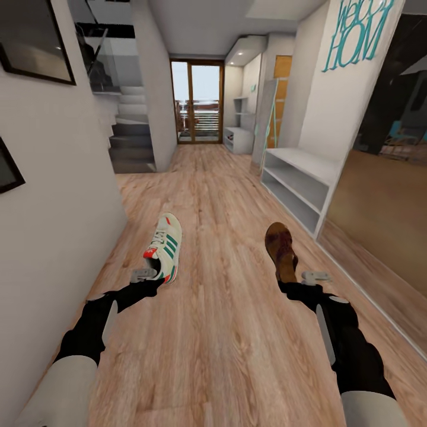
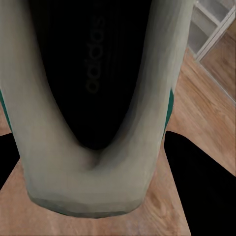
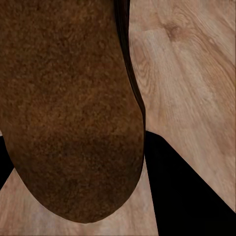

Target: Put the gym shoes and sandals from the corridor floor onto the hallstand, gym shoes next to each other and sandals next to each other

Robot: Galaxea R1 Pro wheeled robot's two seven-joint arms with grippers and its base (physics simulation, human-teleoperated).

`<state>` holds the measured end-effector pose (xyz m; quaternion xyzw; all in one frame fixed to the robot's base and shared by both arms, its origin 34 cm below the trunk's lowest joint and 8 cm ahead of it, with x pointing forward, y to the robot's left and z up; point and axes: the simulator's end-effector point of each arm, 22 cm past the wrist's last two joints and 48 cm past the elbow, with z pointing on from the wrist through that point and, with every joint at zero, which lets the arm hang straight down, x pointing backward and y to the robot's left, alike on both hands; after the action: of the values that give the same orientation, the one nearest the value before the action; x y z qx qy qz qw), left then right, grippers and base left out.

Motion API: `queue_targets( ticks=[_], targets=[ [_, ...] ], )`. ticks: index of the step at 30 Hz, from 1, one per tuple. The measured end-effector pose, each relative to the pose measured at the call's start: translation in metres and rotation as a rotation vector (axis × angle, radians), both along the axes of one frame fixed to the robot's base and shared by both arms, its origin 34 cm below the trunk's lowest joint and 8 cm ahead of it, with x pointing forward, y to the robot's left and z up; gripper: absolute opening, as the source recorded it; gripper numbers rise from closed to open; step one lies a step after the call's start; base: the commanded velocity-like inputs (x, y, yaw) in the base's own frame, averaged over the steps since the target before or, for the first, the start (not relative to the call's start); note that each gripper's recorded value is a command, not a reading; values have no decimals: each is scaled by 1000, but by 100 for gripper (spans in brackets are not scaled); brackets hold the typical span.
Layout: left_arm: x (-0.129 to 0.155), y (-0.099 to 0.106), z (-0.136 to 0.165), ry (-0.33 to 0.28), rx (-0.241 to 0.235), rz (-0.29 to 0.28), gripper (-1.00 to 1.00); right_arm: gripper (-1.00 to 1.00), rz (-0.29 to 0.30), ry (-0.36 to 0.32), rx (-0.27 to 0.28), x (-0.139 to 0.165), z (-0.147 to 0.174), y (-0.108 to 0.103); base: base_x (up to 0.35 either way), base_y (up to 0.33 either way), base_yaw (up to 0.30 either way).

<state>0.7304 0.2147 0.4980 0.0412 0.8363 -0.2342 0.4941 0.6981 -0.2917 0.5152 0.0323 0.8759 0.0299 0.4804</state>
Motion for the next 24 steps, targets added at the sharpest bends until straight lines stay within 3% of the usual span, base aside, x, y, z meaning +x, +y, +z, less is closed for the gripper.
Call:
queue_targets(
  ticks=[11, 24],
  targets=[
    [-4, -3, -4, 15, -5, -5, -100, -100, 0, -9, 0, 0, 6, 0, 349, -1, 236],
    [-4, -3, -4, 14, -4, -6, -100, -100, 2, -12, 4, 0, 7, 0, 349, -64, 20]
  ],
)
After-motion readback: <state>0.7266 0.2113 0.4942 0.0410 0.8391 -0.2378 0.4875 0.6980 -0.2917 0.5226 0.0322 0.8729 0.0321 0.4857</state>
